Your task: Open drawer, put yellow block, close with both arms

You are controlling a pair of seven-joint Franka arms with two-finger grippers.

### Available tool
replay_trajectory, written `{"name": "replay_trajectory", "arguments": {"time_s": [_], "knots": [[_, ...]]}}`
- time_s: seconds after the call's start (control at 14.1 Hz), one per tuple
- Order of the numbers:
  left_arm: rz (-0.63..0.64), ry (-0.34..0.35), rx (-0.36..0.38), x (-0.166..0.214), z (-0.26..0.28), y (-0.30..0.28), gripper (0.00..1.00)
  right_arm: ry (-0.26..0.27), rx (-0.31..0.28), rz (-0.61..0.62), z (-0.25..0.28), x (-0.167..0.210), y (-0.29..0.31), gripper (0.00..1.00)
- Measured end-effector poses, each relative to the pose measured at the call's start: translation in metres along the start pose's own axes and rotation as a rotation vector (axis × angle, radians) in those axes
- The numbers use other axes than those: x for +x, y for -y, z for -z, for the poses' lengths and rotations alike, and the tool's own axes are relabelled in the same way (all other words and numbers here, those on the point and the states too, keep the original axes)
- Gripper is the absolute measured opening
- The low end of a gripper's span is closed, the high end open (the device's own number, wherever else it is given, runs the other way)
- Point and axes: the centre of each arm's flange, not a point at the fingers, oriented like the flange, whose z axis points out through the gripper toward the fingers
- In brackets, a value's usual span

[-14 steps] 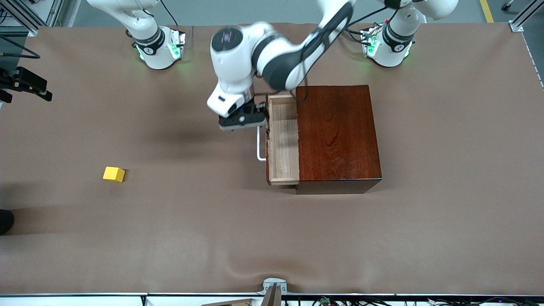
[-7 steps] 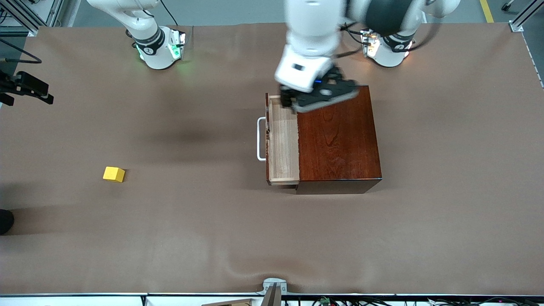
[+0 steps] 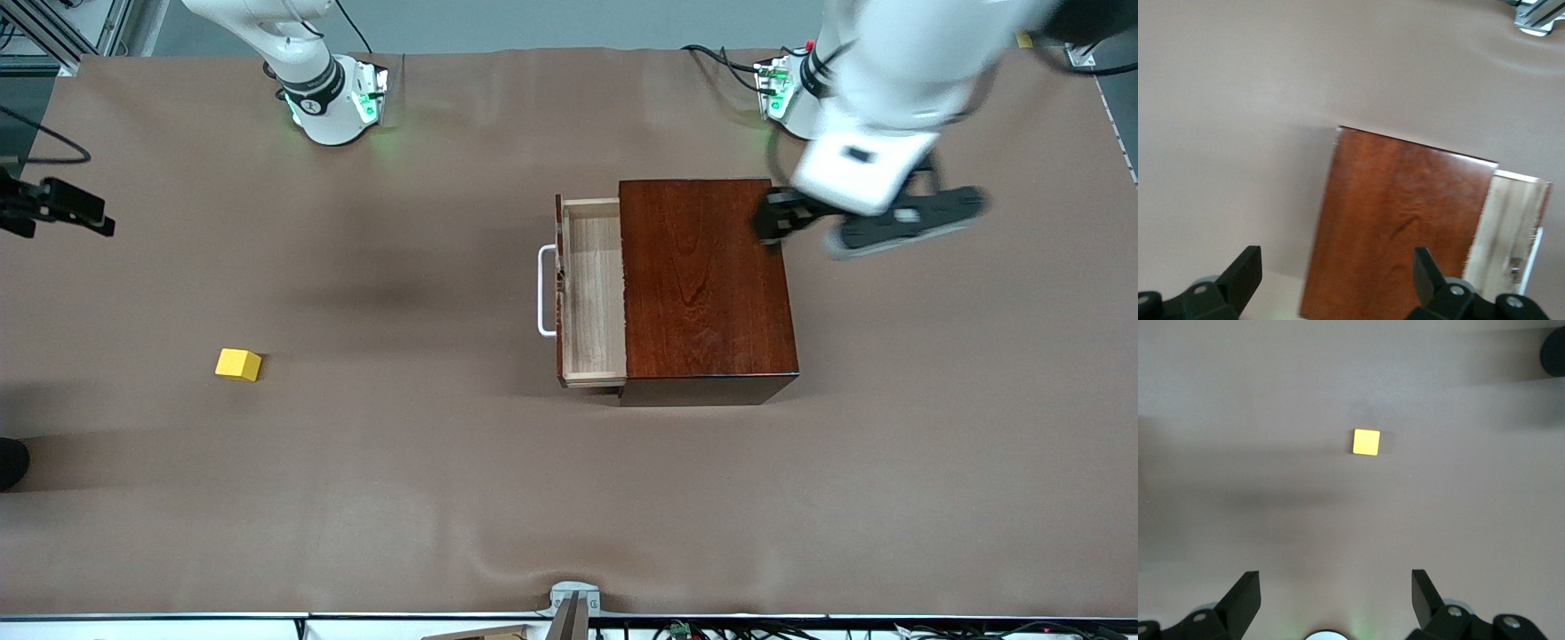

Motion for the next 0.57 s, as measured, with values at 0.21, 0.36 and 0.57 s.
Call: {"name": "replay_trajectory", "arguments": {"time_s": [0.21, 0.36, 0.57], "knots": [[-0.048, 0.017, 0.005, 0.017, 0.002, 0.062, 1.00, 0.006, -0.001, -0.017, -0.016, 0.013, -0.011, 1.00], [-0.093, 0.025, 0.006, 0.024, 0.002, 0.098, 1.00, 0.028, 0.003, -0.039, -0.028, 0.019, -0.024, 1.00], [-0.151, 0.032, 0.004, 0.021, 0.005, 0.137, 1.00, 0.072, 0.005, -0.059, -0.060, 0.036, -0.037, 1.00]]}}
